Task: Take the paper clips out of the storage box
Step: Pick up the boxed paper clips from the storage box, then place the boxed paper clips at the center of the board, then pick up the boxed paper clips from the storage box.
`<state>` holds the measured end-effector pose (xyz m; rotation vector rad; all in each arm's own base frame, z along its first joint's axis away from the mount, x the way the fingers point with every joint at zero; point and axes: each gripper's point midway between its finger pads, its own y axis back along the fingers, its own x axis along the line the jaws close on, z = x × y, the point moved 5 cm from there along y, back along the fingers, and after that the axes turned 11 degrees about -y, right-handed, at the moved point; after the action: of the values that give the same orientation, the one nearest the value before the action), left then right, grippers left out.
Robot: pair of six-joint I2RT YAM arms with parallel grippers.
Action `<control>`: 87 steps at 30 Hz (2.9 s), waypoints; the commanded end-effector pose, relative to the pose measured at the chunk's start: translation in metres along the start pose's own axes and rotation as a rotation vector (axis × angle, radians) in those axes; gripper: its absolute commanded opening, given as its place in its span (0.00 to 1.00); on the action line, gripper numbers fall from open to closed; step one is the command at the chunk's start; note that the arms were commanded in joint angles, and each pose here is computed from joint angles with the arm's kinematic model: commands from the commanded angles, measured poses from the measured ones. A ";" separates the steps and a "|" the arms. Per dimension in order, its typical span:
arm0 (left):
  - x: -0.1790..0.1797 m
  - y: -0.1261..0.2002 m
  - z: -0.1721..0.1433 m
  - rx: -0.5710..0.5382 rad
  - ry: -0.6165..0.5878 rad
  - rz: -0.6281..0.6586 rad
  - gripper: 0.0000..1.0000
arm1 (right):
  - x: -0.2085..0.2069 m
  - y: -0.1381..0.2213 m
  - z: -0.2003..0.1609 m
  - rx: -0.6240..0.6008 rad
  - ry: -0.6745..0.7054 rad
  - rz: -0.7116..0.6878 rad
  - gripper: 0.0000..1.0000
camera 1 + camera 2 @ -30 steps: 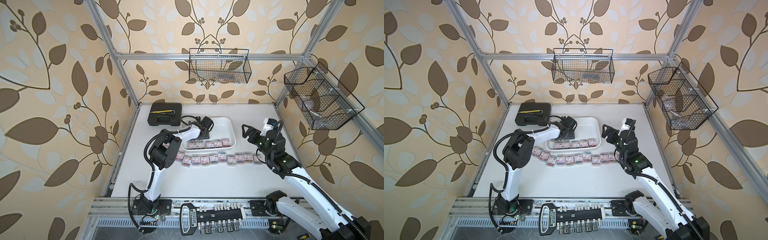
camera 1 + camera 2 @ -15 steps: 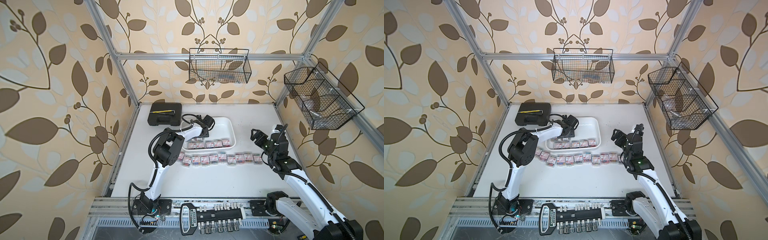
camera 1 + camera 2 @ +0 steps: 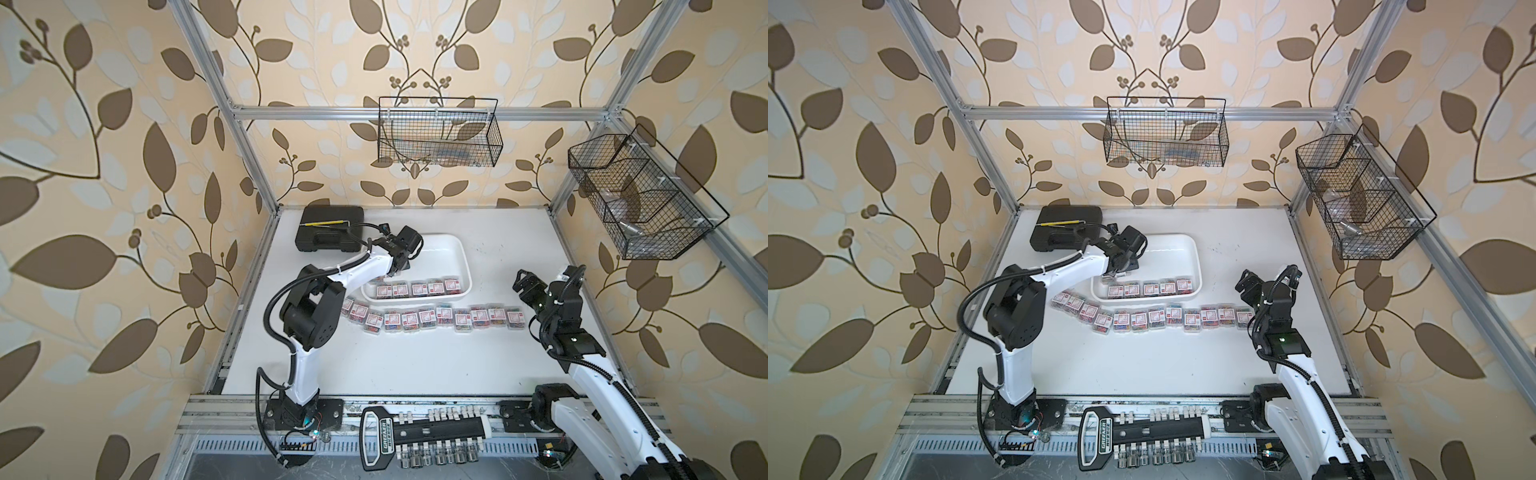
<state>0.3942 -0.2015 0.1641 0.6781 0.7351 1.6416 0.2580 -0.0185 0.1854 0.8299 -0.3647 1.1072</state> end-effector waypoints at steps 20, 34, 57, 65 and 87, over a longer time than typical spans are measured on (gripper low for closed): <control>0.201 0.083 -0.146 -0.152 0.840 0.396 0.45 | -0.023 -0.034 -0.023 -0.035 0.078 -0.125 0.91; 0.188 0.049 -0.173 -0.094 0.922 0.344 0.54 | 0.028 -0.012 -0.035 -0.095 0.133 0.053 0.92; 0.189 0.050 -0.179 -0.066 0.930 0.337 0.99 | 0.206 -0.008 -0.099 -0.093 0.285 0.387 0.95; 0.205 0.083 -0.149 -0.204 0.871 0.293 0.99 | 0.208 0.005 -0.096 -0.088 0.292 0.393 0.95; 0.068 0.090 -0.016 -0.227 -0.059 -0.141 0.88 | 0.099 0.028 -0.025 -0.173 0.191 0.222 0.93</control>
<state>0.2962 -0.1233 0.2213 0.4021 0.6053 1.6744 0.2790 0.0924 0.2602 0.5248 -0.4161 1.4039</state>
